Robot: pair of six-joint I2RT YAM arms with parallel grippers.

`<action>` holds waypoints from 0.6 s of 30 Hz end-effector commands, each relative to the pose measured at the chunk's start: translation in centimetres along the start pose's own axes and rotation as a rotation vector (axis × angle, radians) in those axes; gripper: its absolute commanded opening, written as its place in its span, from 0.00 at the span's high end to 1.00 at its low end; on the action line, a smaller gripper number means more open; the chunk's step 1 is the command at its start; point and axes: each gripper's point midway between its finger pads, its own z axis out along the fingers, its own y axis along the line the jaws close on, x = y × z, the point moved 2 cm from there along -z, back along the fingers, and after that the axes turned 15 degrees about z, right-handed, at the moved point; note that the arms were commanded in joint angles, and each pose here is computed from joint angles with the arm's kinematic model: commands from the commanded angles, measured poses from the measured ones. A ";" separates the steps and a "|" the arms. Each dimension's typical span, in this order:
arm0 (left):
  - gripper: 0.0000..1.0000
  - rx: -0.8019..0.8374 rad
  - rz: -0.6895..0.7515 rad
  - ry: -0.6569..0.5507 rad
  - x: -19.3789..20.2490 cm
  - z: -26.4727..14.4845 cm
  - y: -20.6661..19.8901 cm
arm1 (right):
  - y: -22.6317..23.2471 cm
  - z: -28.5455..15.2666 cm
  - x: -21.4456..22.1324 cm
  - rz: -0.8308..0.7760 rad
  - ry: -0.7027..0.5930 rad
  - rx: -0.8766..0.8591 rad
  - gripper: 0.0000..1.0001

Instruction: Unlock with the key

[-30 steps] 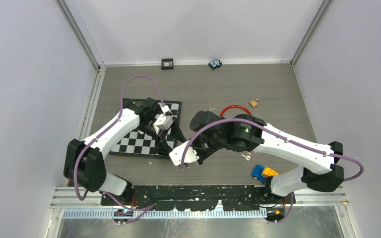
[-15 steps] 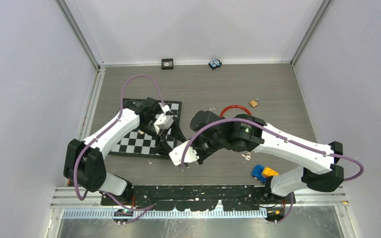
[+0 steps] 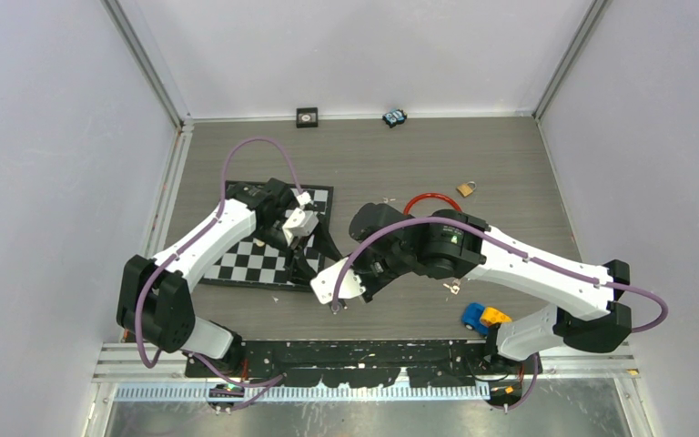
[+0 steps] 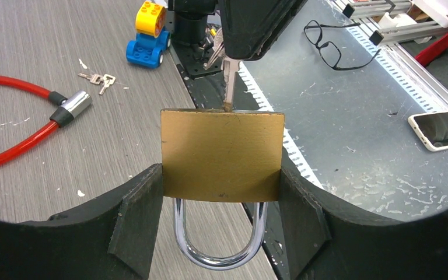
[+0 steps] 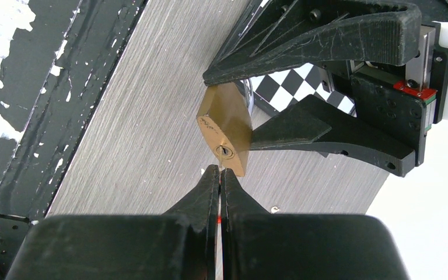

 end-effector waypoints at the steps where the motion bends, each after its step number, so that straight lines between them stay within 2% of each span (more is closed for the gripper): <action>1: 1.00 -0.037 0.049 -0.264 -5.2 0.2 0.3 | -0.5 -2.3 -1.7 -0.011 -0.075 0.049 0.99; 18: 1.00 -0.030 0.025 -0.265 -5.4 0.2 0.0 | -0.7 -2.1 -1.5 -0.019 -0.065 0.057 0.99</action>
